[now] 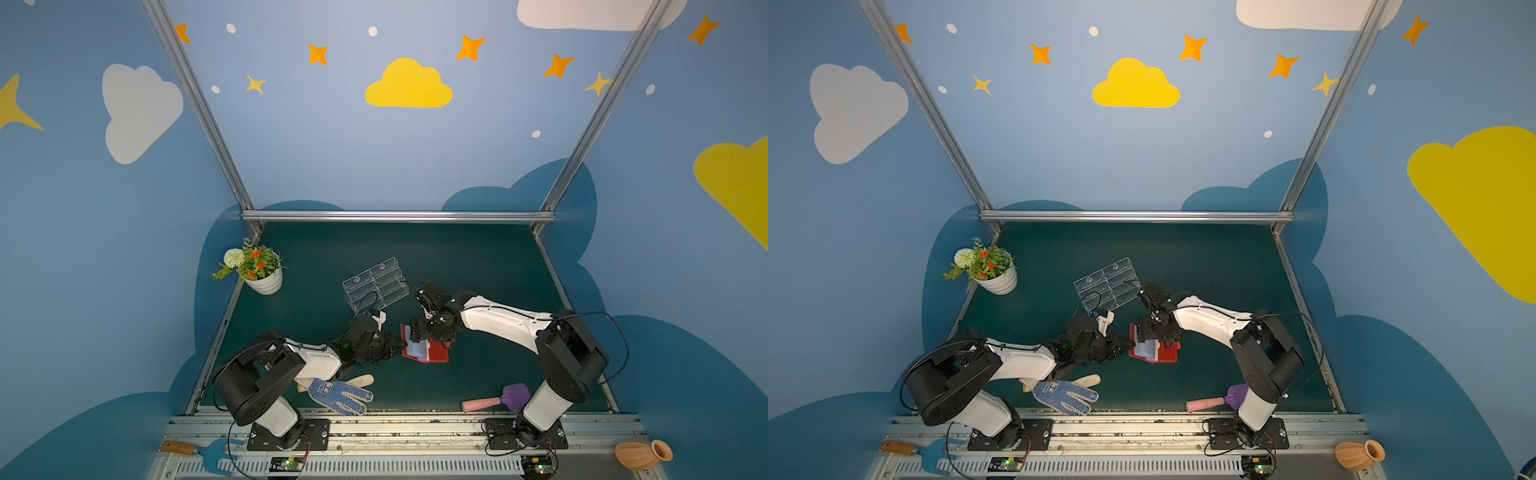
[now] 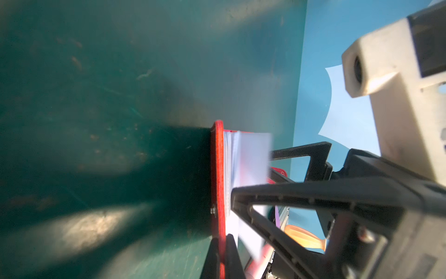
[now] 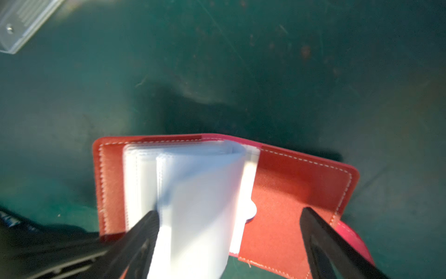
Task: Take the credit cards out of the card holder
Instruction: Flip over the card slot in the card holder.
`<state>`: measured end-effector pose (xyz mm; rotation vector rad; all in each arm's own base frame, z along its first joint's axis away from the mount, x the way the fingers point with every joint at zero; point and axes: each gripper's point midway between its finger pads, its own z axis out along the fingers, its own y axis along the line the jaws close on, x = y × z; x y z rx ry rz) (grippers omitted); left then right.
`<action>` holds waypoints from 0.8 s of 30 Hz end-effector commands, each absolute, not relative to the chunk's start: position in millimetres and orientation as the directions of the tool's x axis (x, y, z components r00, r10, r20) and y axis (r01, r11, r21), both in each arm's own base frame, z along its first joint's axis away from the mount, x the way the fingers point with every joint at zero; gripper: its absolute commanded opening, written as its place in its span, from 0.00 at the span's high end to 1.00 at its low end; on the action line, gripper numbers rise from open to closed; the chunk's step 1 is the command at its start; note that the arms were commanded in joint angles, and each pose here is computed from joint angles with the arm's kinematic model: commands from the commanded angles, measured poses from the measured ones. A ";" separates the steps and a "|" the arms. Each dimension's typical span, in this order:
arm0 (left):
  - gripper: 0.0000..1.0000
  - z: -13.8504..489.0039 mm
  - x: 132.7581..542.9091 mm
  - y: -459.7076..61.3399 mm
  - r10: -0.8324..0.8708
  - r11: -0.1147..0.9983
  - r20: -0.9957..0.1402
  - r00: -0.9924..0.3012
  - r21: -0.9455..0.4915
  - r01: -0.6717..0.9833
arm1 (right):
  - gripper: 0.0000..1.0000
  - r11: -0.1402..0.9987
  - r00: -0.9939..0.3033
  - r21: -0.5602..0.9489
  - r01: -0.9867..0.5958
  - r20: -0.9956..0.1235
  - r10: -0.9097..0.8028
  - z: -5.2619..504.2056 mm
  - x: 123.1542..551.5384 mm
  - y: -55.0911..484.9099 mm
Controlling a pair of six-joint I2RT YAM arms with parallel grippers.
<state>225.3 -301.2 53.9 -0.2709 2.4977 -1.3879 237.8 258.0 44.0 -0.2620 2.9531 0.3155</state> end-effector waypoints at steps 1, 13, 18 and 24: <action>0.96 67.8 225.6 -304.1 -0.282 0.502 -0.178 -0.943 -0.865 0.013 | 0.18 0.985 -0.978 0.082 -0.153 -0.157 -0.138 34.7 240.8 229.7; 0.96 64.5 222.4 -300.9 -0.271 0.516 -0.187 -0.944 -0.856 0.021 | 0.13 0.953 -0.931 0.272 -0.130 -0.365 -0.023 105.5 236.6 220.6; 0.96 67.7 222.3 -302.6 -0.268 0.511 -0.194 -0.944 -0.859 0.031 | 0.11 0.931 -0.946 0.305 -0.200 -0.308 -0.102 98.7 227.8 257.1; 0.96 66.6 220.9 -300.9 -0.267 0.520 -0.196 -0.944 -0.854 0.031 | 0.11 0.932 -0.957 0.283 -0.225 -0.244 -0.156 69.6 230.1 272.9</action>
